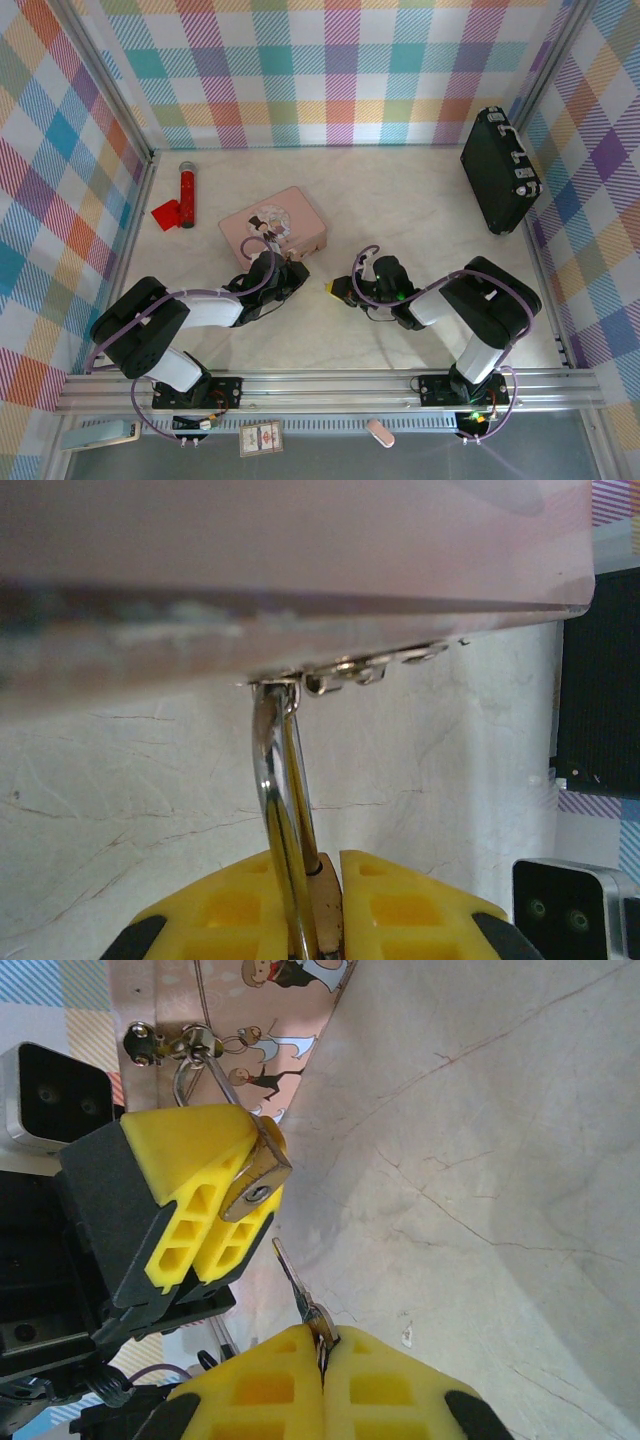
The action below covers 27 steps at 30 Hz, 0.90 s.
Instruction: Unlock the padlock with the key
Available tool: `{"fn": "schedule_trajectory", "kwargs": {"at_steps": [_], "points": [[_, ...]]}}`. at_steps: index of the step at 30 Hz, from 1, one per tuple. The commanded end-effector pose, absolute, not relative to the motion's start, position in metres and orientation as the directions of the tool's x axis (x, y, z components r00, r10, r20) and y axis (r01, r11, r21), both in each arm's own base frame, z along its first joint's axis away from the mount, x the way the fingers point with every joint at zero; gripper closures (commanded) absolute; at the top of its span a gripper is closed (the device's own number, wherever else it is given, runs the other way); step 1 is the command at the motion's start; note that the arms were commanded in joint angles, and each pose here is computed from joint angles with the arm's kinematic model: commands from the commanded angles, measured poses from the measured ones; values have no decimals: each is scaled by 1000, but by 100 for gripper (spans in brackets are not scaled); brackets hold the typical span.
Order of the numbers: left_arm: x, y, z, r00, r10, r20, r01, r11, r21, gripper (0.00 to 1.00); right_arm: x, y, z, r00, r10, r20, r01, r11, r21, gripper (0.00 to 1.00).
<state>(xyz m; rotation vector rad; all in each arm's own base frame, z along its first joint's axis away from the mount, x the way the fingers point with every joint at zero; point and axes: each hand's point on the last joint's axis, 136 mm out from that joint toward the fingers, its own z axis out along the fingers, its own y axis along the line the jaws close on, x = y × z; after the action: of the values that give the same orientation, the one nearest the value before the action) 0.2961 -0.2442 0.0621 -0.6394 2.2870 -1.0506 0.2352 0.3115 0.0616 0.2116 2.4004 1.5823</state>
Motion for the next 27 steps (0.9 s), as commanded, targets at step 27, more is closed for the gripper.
{"fn": "schedule_trajectory", "kwargs": {"at_steps": [27], "points": [[301, -284, 112, -750, -610, -256, -59, 447, -893, 100, 237, 341, 65, -966, 232, -114, -32, 330, 944, 100]]}}
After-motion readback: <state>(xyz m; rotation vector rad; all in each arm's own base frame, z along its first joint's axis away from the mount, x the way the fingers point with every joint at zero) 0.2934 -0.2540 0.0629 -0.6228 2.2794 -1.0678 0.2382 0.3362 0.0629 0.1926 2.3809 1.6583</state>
